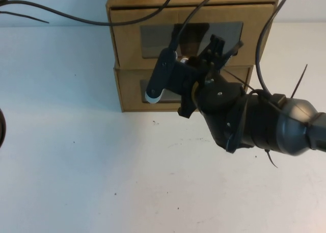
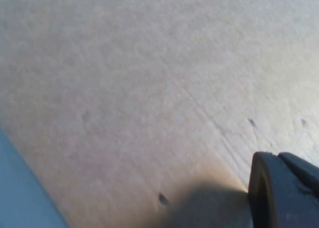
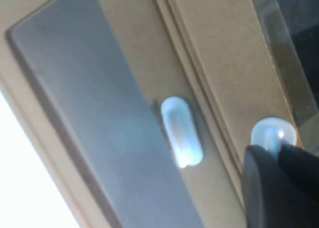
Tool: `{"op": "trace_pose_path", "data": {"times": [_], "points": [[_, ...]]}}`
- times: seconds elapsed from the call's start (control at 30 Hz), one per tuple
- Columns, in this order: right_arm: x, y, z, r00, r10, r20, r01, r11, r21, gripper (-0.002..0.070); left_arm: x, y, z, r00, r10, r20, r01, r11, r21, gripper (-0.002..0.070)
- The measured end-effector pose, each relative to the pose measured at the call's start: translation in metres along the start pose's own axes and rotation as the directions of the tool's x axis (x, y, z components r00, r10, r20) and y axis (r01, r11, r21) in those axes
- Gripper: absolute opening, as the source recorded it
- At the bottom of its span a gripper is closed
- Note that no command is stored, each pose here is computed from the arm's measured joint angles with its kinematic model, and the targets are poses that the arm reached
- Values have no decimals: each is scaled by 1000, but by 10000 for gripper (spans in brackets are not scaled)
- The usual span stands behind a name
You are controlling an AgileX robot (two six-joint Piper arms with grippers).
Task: Open the shoe box
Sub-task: 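Pull the top drawer of the cardboard box fully open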
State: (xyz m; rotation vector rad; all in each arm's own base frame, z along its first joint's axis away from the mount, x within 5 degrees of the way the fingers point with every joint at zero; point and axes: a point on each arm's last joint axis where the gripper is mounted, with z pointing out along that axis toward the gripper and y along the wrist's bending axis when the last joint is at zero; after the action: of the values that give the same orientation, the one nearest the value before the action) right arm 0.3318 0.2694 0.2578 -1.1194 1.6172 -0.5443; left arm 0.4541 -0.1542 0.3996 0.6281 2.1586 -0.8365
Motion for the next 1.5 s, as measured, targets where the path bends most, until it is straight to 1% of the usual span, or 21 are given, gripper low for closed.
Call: {"op": "trace_pose_path", "data": {"times": [0.3,0.47,0.67,0.8,0.9,1.1,1.3,1.4,1.5], "points": [[0,12,-41,1000,8,-12,-8,1000,-22,17,0,0,0,1000,-7,0,7,1000,3,-5],[-7,19,-73,998,57,-16,-57,997,-48,15,0,-1,0,1000,-16,1,16,1000,4,-5],[-14,25,-102,997,57,-58,-62,994,-88,14,0,-1,0,1000,-19,3,19,1000,12,-5],[-14,28,-114,993,44,-110,-56,992,-116,14,0,-2,1,1000,-18,3,18,1000,13,-5],[-13,27,-124,989,56,-137,-75,988,-136,14,0,-2,1,1000,-17,2,17,1000,10,-5],[-17,28,-144,987,67,-143,-92,980,-175,14,0,-2,1,1000,-17,3,17,1000,9,-5],[-17,28,-146,987,73,-147,-99,978,-182,14,-2,-5,-3,1000,-8,11,8,1000,5,-5],[-16,27,-147,985,80,-154,-108,977,-185,14,-3,-5,-7,1000,8,7,-8,1000,-24,-5],[-16,25,-149,982,97,-159,-127,973,-193,14,-3,-5,-7,1000,9,6,-9,1000,-26,-5]]}}
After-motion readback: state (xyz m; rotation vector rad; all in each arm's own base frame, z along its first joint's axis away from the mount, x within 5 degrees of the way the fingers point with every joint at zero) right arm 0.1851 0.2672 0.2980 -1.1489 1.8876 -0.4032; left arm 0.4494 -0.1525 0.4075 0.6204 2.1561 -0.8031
